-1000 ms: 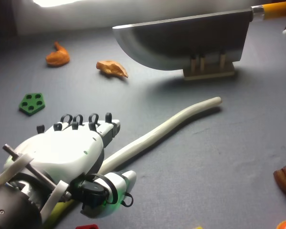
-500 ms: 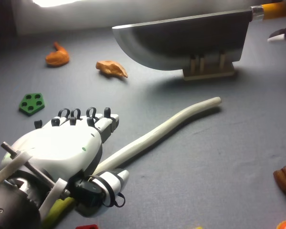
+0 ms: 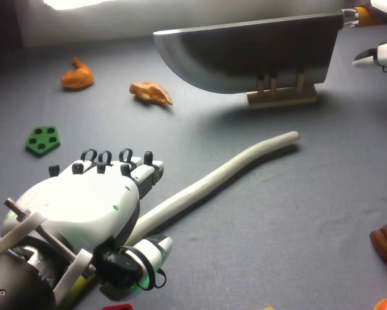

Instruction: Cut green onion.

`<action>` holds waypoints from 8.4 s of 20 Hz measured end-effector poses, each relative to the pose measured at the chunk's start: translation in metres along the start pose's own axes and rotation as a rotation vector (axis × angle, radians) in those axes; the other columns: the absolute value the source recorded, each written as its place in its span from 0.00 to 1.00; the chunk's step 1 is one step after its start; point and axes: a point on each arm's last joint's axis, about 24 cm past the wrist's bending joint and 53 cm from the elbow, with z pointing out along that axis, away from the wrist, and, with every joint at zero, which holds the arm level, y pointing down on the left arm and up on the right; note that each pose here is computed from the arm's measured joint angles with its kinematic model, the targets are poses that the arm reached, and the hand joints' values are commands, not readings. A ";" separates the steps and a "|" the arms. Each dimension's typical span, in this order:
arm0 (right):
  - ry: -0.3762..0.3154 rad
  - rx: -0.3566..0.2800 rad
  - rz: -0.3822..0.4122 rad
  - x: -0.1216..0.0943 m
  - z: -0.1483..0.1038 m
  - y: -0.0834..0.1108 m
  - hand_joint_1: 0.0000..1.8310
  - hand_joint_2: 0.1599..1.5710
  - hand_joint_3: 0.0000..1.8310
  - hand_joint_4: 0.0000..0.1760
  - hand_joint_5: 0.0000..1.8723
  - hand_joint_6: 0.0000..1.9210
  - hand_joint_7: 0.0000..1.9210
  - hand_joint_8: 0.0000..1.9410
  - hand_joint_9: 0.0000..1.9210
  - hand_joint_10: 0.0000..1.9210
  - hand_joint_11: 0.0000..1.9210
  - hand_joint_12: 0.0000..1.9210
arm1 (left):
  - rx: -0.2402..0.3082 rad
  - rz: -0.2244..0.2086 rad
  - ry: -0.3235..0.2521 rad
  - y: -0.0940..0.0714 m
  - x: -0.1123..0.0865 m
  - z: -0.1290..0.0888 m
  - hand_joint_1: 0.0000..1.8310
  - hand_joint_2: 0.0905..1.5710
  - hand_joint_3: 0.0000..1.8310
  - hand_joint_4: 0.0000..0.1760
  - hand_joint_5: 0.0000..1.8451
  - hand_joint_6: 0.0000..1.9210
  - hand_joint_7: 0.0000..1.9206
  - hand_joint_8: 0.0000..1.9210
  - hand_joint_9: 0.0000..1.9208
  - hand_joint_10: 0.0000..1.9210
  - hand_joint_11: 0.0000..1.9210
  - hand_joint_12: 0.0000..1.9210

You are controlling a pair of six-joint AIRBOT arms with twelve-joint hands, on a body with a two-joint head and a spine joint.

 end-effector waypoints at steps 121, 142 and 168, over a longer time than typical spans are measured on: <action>-0.279 -0.161 -0.083 -0.070 -0.035 0.036 0.87 0.76 0.00 1.00 0.73 1.00 0.82 1.00 0.85 1.00 0.90 1.00 | -0.115 -0.098 -0.003 0.063 0.078 0.017 0.14 0.88 0.00 0.00 0.02 0.00 0.02 0.00 0.01 0.00 0.00 0.00; -0.247 -0.199 -0.069 -0.031 -0.011 0.024 0.87 0.75 0.00 1.00 0.74 1.00 0.82 1.00 0.85 1.00 0.89 1.00 | -0.032 -0.032 -0.033 0.037 0.038 0.027 0.14 0.87 0.00 0.00 0.03 0.01 0.01 0.00 0.00 0.00 0.00 0.00; -0.219 -0.194 -0.051 -0.006 -0.006 0.021 0.58 0.67 0.00 0.00 0.16 0.58 0.18 0.63 0.14 0.84 0.11 1.00 | 0.155 0.114 0.084 -0.049 -0.006 0.030 0.16 0.87 0.00 0.00 0.04 0.00 0.03 0.00 0.01 0.00 0.00 0.06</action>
